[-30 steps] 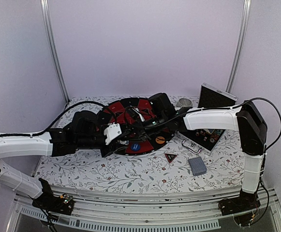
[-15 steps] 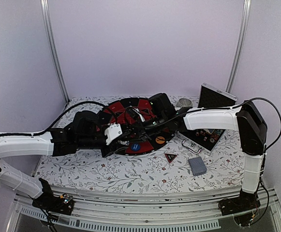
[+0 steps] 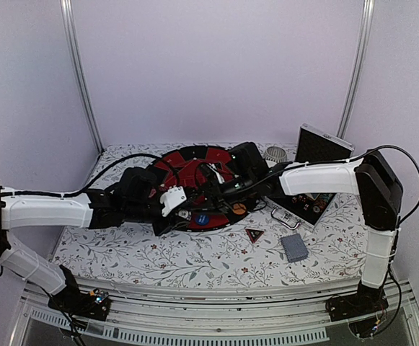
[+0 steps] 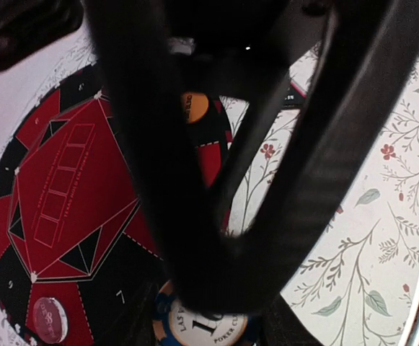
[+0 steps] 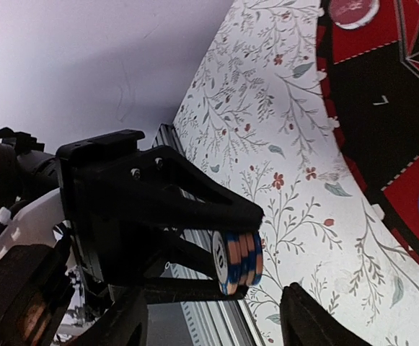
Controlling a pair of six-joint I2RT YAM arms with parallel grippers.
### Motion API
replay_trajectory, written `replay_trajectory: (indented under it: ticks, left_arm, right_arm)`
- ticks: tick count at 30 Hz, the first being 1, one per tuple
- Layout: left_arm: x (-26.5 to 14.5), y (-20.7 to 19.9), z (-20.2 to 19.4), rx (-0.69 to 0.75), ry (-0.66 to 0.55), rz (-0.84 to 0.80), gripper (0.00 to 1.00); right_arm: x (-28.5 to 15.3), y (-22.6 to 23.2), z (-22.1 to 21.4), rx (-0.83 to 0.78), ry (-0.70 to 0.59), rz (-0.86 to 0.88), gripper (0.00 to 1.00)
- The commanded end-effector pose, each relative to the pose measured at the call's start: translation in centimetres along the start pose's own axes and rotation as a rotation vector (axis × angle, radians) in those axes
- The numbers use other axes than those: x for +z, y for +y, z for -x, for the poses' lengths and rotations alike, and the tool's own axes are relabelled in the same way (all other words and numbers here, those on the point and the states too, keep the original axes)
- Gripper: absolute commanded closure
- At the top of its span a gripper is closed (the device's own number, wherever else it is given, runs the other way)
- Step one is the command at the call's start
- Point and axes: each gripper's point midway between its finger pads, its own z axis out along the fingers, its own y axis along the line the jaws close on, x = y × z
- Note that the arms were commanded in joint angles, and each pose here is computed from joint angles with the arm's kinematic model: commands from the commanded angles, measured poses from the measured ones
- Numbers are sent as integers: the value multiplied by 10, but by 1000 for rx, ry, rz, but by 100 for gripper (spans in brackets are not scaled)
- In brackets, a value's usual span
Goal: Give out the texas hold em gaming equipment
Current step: Pass from the right arm to the left, then place the poker chips pile at the small blind area.
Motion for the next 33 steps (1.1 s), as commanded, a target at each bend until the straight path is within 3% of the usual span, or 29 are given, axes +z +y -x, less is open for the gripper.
replay_trajectory:
  ticks: [1,6,14,26,29,33]
  left_arm:
    - [13,26,-9,-110,49,36,100]
    - [36,58,-38,-247,144,86,100]
    - [82,53,-84,-329,299,66,100]
    - [99,40,-98,-417,294,25,100]
    - [99,41,-100,-428,301,22,92]
    - [96,41,-101,-436,324,18,73]
  right_arm:
    - [-42,-18,23,-24,-136,-94,27]
    - [-80,-45,28,-19,-228,-254,0]
    - [-107,-59,21,-75,-226,-453,1]
    - [-121,-54,20,-111,-242,-498,1]
    - [-123,-53,21,-115,-244,-504,1]
    - [-128,-52,21,-120,-248,-529,1]
